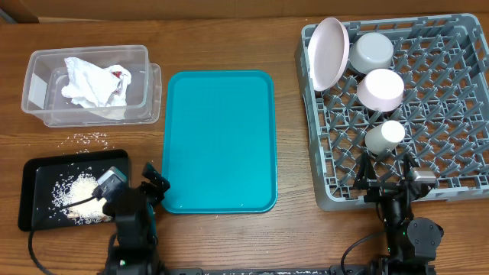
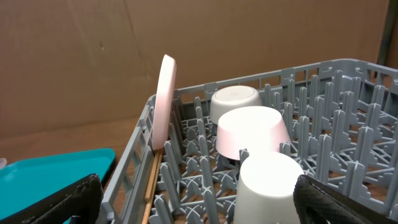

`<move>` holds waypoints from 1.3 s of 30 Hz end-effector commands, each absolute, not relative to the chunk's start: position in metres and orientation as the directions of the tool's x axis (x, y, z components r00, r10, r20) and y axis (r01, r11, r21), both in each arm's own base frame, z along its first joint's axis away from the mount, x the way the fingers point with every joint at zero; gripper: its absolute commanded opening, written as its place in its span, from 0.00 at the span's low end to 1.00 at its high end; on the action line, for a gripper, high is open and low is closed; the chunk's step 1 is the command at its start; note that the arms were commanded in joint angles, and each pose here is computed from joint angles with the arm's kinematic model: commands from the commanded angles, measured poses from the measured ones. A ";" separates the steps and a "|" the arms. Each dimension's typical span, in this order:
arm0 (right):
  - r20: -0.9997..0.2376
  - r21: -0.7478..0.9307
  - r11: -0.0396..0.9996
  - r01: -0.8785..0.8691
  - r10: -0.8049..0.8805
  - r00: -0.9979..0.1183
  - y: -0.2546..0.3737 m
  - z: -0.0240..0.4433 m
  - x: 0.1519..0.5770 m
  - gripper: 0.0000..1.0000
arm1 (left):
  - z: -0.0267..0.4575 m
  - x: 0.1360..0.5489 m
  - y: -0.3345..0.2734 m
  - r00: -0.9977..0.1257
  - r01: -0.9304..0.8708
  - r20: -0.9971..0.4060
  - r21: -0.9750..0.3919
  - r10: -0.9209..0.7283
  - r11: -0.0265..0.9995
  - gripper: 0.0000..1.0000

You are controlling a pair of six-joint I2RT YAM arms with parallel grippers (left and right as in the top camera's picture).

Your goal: Sort waste into correct bins and load items into the dishwasher

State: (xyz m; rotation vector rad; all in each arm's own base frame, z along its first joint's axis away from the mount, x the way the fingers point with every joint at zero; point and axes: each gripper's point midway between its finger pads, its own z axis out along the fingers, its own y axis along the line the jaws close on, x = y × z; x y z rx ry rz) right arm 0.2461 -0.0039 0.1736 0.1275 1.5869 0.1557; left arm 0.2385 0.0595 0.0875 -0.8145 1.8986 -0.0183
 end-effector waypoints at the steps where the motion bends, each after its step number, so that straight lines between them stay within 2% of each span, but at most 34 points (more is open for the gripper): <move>1: -0.984 0.175 0.984 -0.014 0.175 -0.018 -0.005 0.172 0.246 1.00 | 0.092 0.238 0.056 -0.268 -0.438 -0.881 -0.248 -0.389 0.864 1.00; 8: -0.984 0.175 0.984 -0.014 0.175 -0.018 -0.005 0.172 0.246 1.00 | 0.119 0.247 0.043 -0.210 -0.277 -0.962 -0.114 -0.176 0.954 1.00; 19: -0.984 0.175 0.984 -0.014 0.175 -0.018 -0.005 0.172 0.246 1.00 | 0.162 0.243 0.035 -0.048 -0.200 -0.999 -0.015 -0.025 0.980 1.00; 25: -0.984 0.175 0.984 -0.014 0.175 -0.018 -0.005 0.172 0.246 1.00 | 0.160 0.244 0.034 -0.059 -0.180 -0.998 0.010 -0.001 0.984 1.00; 31: -0.984 0.175 0.984 -0.014 0.175 -0.018 -0.005 0.172 0.246 1.00 | 0.156 0.245 0.018 -0.077 -0.071 -0.997 0.031 0.026 0.997 1.00; 39: -0.984 0.175 0.984 -0.014 0.175 -0.018 -0.005 0.172 0.246 1.00 | 0.156 0.245 0.018 -0.078 -0.065 -0.996 0.045 0.040 0.997 1.00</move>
